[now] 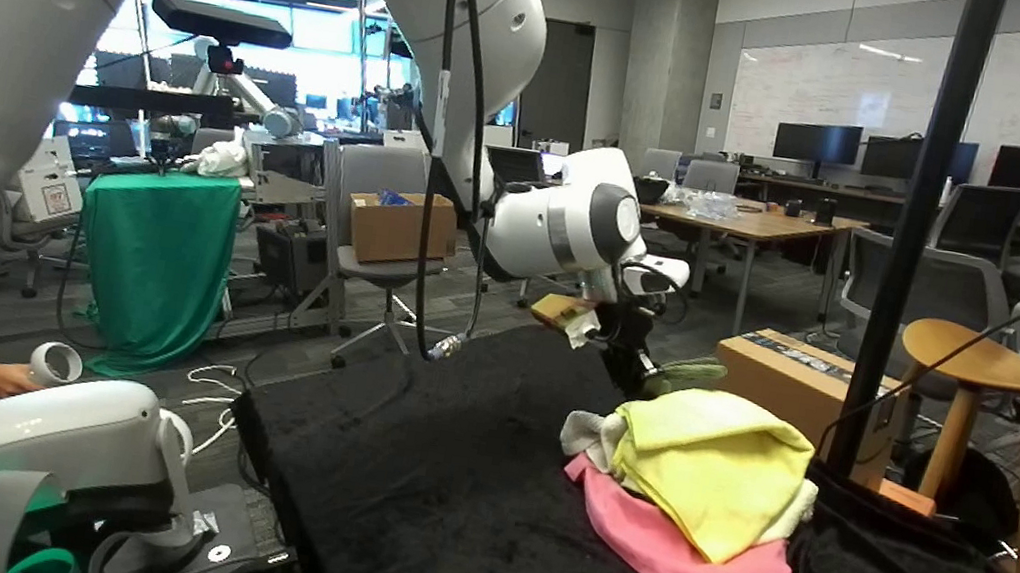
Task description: Pile all the objects on the middle back of the table
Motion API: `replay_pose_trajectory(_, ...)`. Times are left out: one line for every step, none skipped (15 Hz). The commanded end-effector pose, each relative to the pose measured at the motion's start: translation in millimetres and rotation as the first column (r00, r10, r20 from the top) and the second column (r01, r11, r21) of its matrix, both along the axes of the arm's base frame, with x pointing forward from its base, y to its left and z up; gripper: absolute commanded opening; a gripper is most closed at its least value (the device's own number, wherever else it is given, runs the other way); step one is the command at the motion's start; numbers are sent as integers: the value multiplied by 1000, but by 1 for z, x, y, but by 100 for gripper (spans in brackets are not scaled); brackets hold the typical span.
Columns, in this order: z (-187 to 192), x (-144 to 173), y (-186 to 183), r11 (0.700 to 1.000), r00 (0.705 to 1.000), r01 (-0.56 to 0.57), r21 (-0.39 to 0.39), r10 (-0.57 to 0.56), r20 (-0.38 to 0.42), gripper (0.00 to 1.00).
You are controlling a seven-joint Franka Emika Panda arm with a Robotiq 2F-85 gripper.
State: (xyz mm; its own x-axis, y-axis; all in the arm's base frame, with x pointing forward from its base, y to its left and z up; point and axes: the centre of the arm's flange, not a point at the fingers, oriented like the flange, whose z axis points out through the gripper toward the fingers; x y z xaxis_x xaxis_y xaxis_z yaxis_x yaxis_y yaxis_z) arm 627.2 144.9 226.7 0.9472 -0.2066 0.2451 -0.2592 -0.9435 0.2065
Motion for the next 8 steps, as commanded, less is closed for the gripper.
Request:
replay_pose_trajectory(-8,7,-13,999,999,36,15,-36,-28,4)
replay_pose_trajectory(-9,8,-14,999,999,35,27,-34,-35,15)
replay_pose_trajectory(-8,7,-15,999,999,35,35,-33,-38,18)
replay_pose_trajectory(-5,5,-15,999,999,23,44,-21,-44,40)
replay_pose_trajectory(-5,5,-14,999,999,12,49,-10,-45,43)
replay_pose_trajectory(-4,4,-14,998,999,0,57,3,-50,44)
replay_pose_trajectory(1,0,-13,997,998,-20,71,25,-61,50)
replay_pose_trajectory(4,-3,-11,996,997,-41,84,47,-65,57)
